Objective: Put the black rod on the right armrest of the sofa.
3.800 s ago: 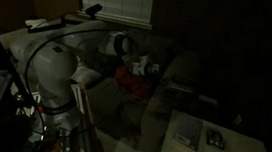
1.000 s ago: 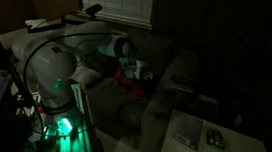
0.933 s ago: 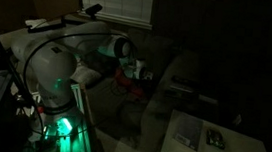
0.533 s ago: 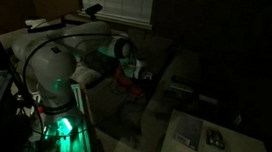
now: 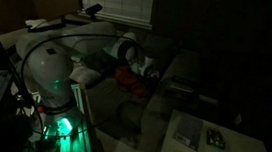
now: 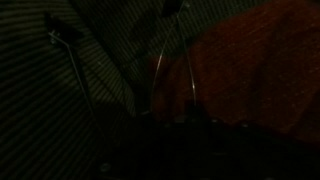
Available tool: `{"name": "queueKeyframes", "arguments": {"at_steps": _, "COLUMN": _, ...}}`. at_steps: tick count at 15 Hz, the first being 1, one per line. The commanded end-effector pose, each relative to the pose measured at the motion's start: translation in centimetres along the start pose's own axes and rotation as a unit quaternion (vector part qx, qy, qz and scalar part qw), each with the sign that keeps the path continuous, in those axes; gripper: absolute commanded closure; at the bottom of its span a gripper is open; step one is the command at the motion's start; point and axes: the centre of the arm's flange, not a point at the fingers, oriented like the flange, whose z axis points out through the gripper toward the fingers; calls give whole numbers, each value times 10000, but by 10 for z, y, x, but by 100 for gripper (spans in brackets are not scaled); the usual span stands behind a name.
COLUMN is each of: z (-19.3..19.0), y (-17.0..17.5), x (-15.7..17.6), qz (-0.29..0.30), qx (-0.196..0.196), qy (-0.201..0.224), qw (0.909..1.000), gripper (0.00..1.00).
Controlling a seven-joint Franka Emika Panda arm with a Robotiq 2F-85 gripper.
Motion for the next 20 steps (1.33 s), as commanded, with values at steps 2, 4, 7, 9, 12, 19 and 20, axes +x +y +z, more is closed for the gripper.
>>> {"name": "queueKeyframes", "arguments": {"at_steps": 2, "z": -46, "y": 35, "x": -4, "qz": -383, "qx": -19, "qy": -195, "qw": 9991, "gripper": 100}}
{"name": "queueKeyframes", "arguments": {"at_steps": 4, "z": -60, "y": 36, "x": -10, "qz": -559, "qx": 113, "qy": -174, "qw": 9982, "gripper": 100}}
{"name": "queueKeyframes", "arguments": {"at_steps": 7, "z": -85, "y": 42, "x": -13, "qz": -743, "qx": 499, "qy": -92, "qw": 9959, "gripper": 100}}
{"name": "queueKeyframes", "arguments": {"at_steps": 9, "z": -102, "y": 40, "x": -12, "qz": -882, "qx": 934, "qy": -38, "qw": 9917, "gripper": 100}}
{"name": "queueKeyframes", "arguments": {"at_steps": 12, "z": -139, "y": 28, "x": -11, "qz": -1069, "qx": 1655, "qy": 12, "qw": 9804, "gripper": 100}}
{"name": "queueKeyframes", "arguments": {"at_steps": 19, "z": -202, "y": 25, "x": -15, "qz": -978, "qx": 1986, "qy": 112, "qw": 9751, "gripper": 100}}
{"name": "queueKeyframes", "arguments": {"at_steps": 20, "z": -205, "y": 30, "x": -18, "qz": -947, "qx": 1954, "qy": 96, "qw": 9761, "gripper": 100}}
